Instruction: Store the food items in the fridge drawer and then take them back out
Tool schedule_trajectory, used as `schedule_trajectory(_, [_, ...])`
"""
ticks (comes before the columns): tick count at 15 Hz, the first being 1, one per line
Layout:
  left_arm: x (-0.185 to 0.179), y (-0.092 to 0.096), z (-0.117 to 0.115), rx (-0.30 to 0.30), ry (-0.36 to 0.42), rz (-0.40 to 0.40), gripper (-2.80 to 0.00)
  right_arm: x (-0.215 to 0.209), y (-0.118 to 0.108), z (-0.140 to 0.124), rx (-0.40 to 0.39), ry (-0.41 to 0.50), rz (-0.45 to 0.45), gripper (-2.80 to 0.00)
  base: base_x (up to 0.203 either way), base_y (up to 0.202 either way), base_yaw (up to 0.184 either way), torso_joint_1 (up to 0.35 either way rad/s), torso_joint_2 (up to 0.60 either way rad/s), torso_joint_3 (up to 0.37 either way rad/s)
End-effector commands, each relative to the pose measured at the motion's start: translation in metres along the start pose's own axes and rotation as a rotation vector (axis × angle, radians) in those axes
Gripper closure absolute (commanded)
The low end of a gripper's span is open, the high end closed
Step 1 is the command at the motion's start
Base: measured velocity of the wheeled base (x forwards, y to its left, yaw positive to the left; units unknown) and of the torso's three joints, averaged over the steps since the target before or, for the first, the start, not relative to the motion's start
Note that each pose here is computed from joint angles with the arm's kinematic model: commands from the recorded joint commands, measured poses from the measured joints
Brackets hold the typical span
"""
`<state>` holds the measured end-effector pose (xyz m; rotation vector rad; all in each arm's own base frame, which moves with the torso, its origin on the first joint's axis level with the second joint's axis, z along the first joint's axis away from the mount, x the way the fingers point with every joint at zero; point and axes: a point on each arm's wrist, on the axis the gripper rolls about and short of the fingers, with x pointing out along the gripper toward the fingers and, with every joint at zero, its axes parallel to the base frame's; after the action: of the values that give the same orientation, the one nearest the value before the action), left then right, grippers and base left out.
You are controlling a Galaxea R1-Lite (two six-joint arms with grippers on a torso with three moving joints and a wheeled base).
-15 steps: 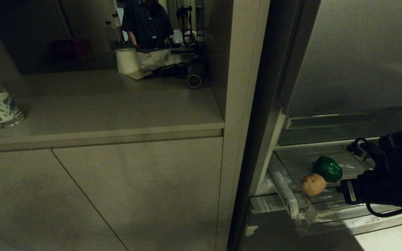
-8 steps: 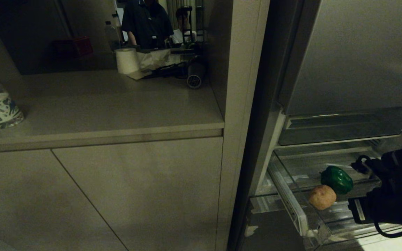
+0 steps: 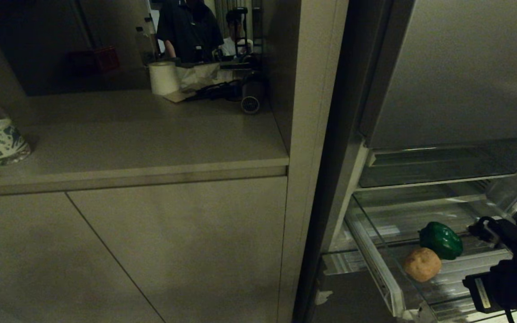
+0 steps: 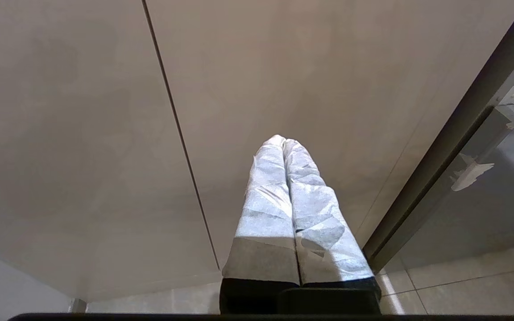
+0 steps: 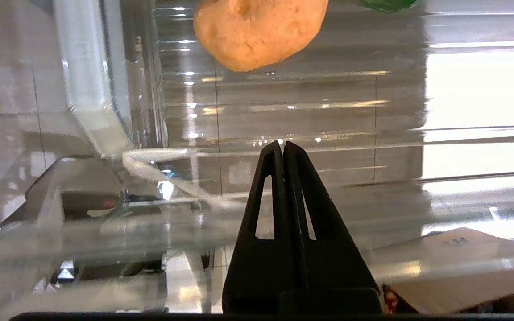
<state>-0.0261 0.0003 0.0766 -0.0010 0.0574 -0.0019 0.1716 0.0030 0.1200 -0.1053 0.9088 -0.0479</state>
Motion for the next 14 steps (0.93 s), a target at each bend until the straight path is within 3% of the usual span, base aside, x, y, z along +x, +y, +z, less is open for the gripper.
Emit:
schedule_trajectory(1, [0.000,0.000,0.000,0.000,0.001,0.000,0.00,-0.012,0.000,-0.015,-0.001,-0.014,0.000,0.00,0.000,0.000,0.000,0.000,0.00,0.000])
schedule_trajectory(5, [0.000,0.000,0.000,0.000,0.001,0.000,0.00,-0.019,0.000,-0.021,0.001,-0.040,0.014,0.00,0.000,0.000,0.000,0.000,0.00,0.000])
schedule_trajectory(8, [0.000,0.000,0.000,0.000,0.001,0.000,0.00,-0.025,0.000,0.006,0.009,-0.126,0.045,0.00,0.000,0.000,0.000,0.000,0.00,0.000])
schedule_trajectory(14, [0.000,0.000,0.000,0.000,0.001,0.000,0.00,-0.005,0.000,0.054,0.014,-0.159,0.054,0.00,0.000,0.000,0.000,0.000,0.00,0.000])
